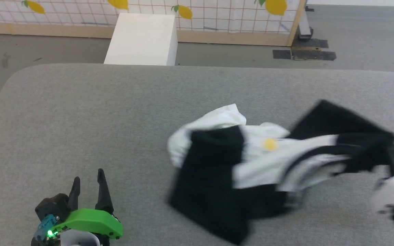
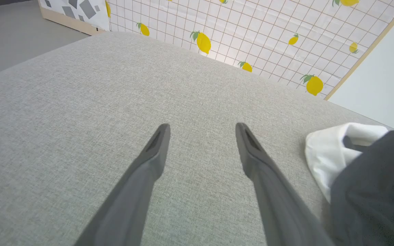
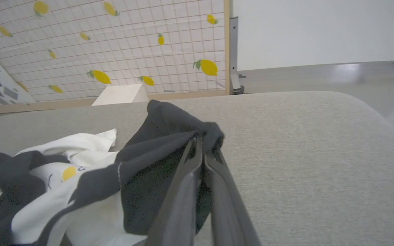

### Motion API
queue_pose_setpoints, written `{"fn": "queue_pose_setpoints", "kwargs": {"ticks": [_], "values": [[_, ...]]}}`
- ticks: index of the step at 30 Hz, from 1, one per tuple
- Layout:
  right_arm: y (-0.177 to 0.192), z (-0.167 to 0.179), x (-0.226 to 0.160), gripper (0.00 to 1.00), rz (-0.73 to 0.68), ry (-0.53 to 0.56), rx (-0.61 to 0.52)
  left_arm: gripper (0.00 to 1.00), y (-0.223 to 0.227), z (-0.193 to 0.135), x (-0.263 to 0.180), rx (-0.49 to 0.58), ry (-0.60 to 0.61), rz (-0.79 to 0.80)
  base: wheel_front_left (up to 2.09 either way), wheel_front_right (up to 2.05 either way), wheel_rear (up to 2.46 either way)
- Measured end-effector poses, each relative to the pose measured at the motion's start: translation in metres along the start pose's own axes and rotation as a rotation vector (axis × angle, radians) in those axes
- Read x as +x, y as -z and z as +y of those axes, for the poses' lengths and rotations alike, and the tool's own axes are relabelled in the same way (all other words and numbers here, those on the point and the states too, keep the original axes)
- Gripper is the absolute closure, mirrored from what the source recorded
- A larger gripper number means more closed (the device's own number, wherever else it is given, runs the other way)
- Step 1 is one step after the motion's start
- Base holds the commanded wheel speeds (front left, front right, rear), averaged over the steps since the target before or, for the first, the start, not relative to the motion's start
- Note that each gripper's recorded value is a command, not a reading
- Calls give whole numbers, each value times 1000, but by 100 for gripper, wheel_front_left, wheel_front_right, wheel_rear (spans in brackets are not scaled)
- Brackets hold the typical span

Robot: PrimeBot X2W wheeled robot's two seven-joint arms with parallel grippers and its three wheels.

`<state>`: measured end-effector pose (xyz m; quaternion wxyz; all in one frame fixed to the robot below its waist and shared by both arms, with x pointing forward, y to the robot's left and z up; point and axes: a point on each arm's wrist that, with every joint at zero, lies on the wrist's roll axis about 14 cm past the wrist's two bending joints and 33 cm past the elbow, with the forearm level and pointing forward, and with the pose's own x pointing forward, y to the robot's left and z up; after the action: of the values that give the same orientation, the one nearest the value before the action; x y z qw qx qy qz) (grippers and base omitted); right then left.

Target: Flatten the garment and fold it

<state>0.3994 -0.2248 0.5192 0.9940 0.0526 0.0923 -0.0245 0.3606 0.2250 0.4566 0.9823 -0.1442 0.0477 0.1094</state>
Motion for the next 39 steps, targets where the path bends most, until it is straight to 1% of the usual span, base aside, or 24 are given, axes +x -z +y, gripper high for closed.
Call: {"fn": "queue_pose_setpoints", "kwargs": {"ticks": [1, 3, 5, 6, 7, 8, 10, 13, 15, 17, 19, 21, 22, 25, 27, 30, 36, 37, 38, 39], "values": [[-4, -21, -3, 100, -21, 64, -10, 0, 2, -2, 0, 0, 8, 5, 0, 0, 0], [4, -50, -9, 100, -1, 147, 10, 0, 4, -6, 1, 2, 20, 12, 0, 0, 0], [31, -75, -18, 100, 89, 221, 50, 0, 6, -10, 2, 4, 32, 17, 0, 0, 0], [46, -83, -22, 56, 138, 243, 68, 0, 8, -12, 3, 4, 37, 21, 0, 0, 0], [67, -89, -29, 31, 212, 264, 89, 0, 9, -14, 3, 4, 46, 27, 0, 0, 0], [85, -93, -36, 0, 275, 280, 113, 0, 11, -15, 4, 5, 53, 31, 0, 0, 0], [98, -100, -45, 0, 311, 306, 135, 0, 13, -20, 5, 6, 69, 39, 0, 0, 0], [91, -109, -48, 0, 260, 329, 131, 0, 15, -31, 5, 0, 105, 46, 0, 0, 0], [72, -108, -44, 0, 162, 327, 95, 0, 20, -47, 4, -18, 150, 68, 0, 0, 0], [50, -101, -38, 0, 62, 302, 51, 0, 25, -65, 2, -31, 205, 97, 0, 0, 0], [31, -87, -34, 0, -22, 260, 23, 0, 33, -94, -4, -54, 299, 155, 0, 0, 0], [21, -75, -31, 0, -70, 222, 13, 0, 45, -121, -14, -60, 392, 234, 0, 0, 0], [16, -71, -31, 0, -91, 208, 17, 0, 53, -135, -21, -54, 440, 283, 0, 0, 0], [8, -56, -30, 0, -123, 161, 10, 0, 77, -162, -42, -18, 531, 431, 0, 0, 0], [3, -43, -30, 0, -143, 125, 3, 0, 92, -169, -52, 23, 555, 519, 0, 0, 0], [-3, -23, -31, 0, -177, 65, -4, 0, 116, -167, -63, 114, 541, 655, 0, 0, 0], [6, -5, -38, 0, -163, 14, 10, 1, 126, -170, -64, 168, 523, 756, 0, 0, 0], [7, -5, -38, 0, -160, 14, 18, 54, 128, -171, -65, 170, 528, 770, 0, 0, 0], [9, -5, -39, 0, -160, 12, 24, 97, 129, -173, -67, 172, 539, 785, 0, 0, 0], [10, -4, -40, 0, -158, 9, 25, 100, 130, -174, -67, 179, 553, 793, 0, 0, 0]]}}
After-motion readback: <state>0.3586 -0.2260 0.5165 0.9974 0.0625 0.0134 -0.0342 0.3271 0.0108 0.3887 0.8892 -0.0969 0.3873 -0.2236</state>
